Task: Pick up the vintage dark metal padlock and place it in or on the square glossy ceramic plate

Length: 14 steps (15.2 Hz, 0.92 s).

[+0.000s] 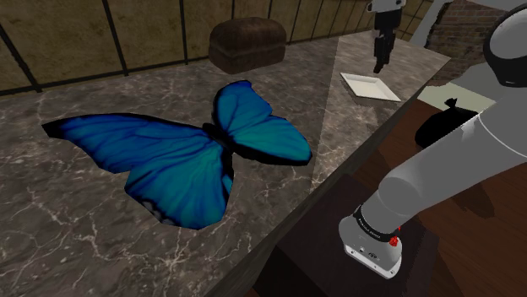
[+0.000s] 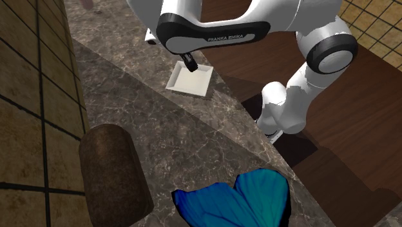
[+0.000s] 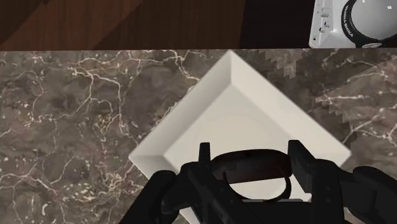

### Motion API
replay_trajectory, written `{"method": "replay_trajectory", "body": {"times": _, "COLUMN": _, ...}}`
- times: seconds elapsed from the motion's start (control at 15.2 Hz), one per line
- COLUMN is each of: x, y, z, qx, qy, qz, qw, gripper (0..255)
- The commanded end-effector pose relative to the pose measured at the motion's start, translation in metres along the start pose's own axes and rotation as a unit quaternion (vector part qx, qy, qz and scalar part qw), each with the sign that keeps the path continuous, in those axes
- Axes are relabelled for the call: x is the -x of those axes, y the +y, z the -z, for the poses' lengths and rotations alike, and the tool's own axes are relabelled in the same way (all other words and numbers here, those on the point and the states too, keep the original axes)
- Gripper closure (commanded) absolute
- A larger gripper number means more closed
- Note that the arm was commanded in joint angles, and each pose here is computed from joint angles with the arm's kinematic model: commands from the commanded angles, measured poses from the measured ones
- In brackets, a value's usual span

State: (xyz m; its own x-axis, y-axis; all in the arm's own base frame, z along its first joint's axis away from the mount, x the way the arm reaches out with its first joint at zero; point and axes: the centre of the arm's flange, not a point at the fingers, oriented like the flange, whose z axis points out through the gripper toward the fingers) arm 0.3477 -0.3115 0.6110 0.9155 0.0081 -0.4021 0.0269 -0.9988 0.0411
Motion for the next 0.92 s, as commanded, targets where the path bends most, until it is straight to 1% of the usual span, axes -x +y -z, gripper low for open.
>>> {"method": "replay_trajectory", "body": {"times": 0.0, "x": 0.001, "y": 0.006, "z": -0.010, "qx": 0.000, "qy": 0.000, "qz": 0.001, "qw": 1.0000, "gripper": 255}}
{"method": "replay_trajectory", "body": {"times": 0.59, "x": -0.019, "y": 0.004, "z": -0.053, "qx": 0.000, "qy": 0.000, "qz": 0.001, "qw": 1.0000, "gripper": 255}}
{"method": "replay_trajectory", "body": {"times": 0.86, "x": -0.019, "y": 0.004, "z": -0.053, "qx": 0.000, "qy": 0.000, "qz": 0.001, "qw": 1.0000, "gripper": 255}}
